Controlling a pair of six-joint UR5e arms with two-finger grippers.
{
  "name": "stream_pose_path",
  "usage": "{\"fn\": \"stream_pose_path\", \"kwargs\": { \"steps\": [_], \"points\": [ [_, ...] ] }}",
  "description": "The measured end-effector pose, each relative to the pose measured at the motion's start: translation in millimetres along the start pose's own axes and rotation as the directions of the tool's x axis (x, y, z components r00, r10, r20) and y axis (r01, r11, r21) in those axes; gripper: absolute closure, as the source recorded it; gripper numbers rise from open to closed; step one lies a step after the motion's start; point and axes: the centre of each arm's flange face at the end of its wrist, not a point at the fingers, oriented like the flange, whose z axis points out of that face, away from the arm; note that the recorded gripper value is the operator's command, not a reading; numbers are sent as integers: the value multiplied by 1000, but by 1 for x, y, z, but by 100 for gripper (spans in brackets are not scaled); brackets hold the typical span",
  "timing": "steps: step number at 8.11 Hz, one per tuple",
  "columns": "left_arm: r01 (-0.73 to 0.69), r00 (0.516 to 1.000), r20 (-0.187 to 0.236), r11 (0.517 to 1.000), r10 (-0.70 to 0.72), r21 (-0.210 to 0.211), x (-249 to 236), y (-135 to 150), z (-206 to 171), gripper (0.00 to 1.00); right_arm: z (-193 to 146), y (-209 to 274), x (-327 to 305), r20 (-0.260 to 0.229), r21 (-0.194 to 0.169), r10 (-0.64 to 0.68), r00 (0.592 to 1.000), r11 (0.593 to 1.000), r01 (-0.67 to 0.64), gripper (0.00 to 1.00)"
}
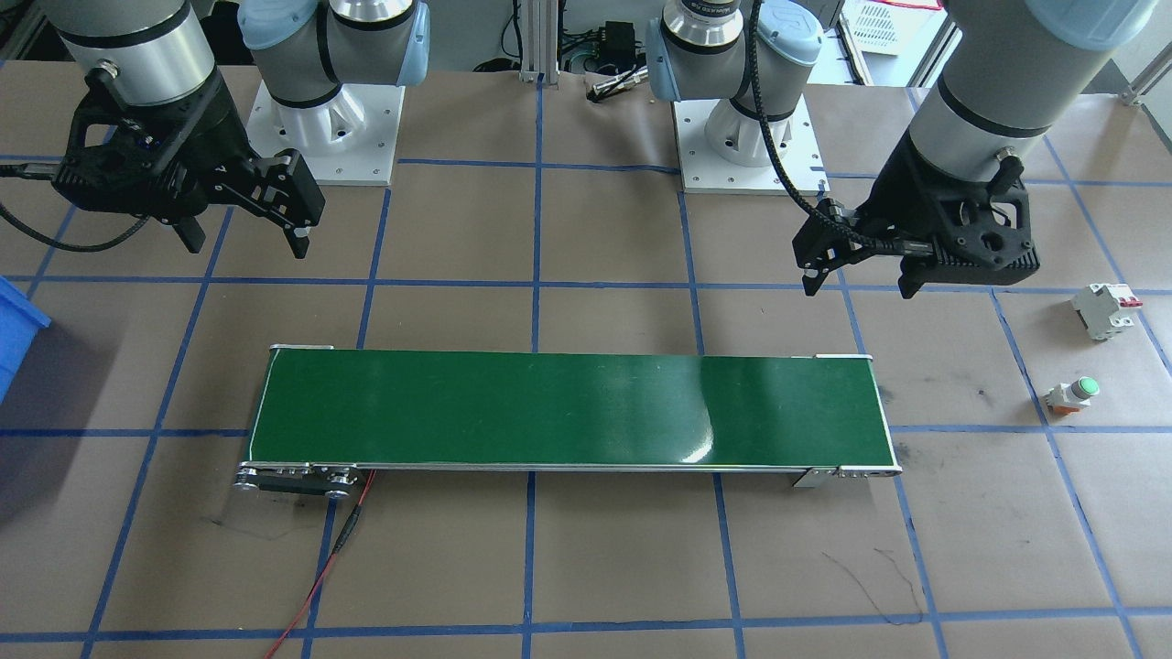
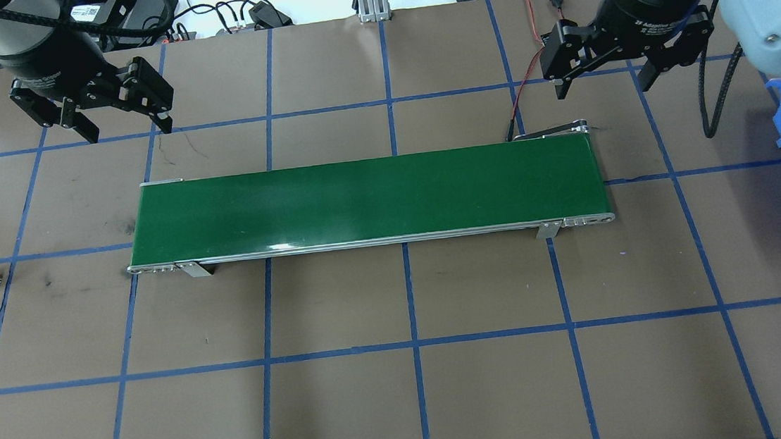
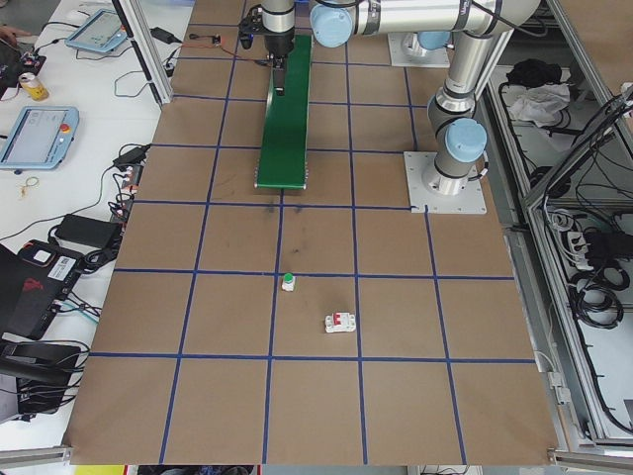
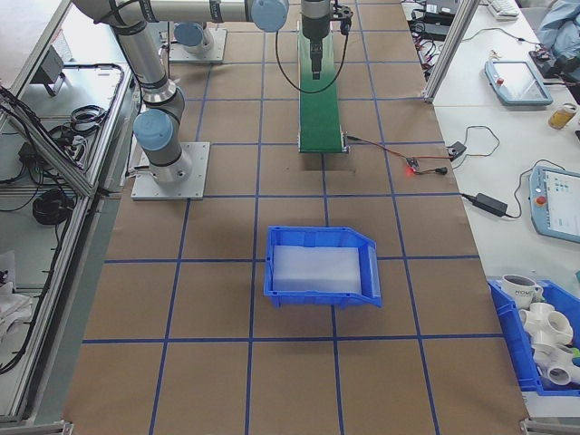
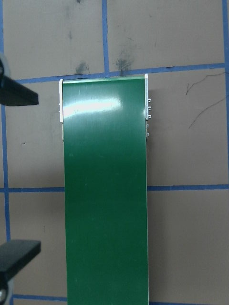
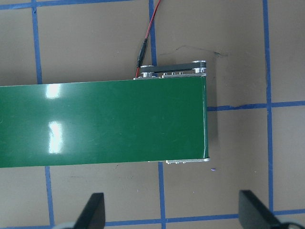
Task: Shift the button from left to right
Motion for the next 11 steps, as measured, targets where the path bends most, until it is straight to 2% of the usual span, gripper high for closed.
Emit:
{"fn": "stream_pose_path", "kwargs": {
  "steps": [2,3,6,8,10,11],
  "points": [
    [-42,999,4,999,42,19,-38,-9,1,0,0,0,0,0,0,0,1000,1000,0,0],
    [-45,999,12,998,44,32,-75,-12,-2,0,0,0,0,0,-1,0,1000,1000,0,0],
    [-59,998,35,998,58,26,-244,12,3,0,0,0,0,0,-1,0,1000,1000,0,0],
    [-108,994,11,994,108,-11,-312,26,30,0,0,0,0,0,-1,0,1000,1000,0,0],
    [-141,990,-34,989,140,-46,-378,37,74,0,0,0,0,0,-1,0,1000,1000,0,0],
    [-164,986,-30,986,163,-40,-411,38,100,0,0,0,0,0,-1,0,1000,1000,0,0]
  ]
}}
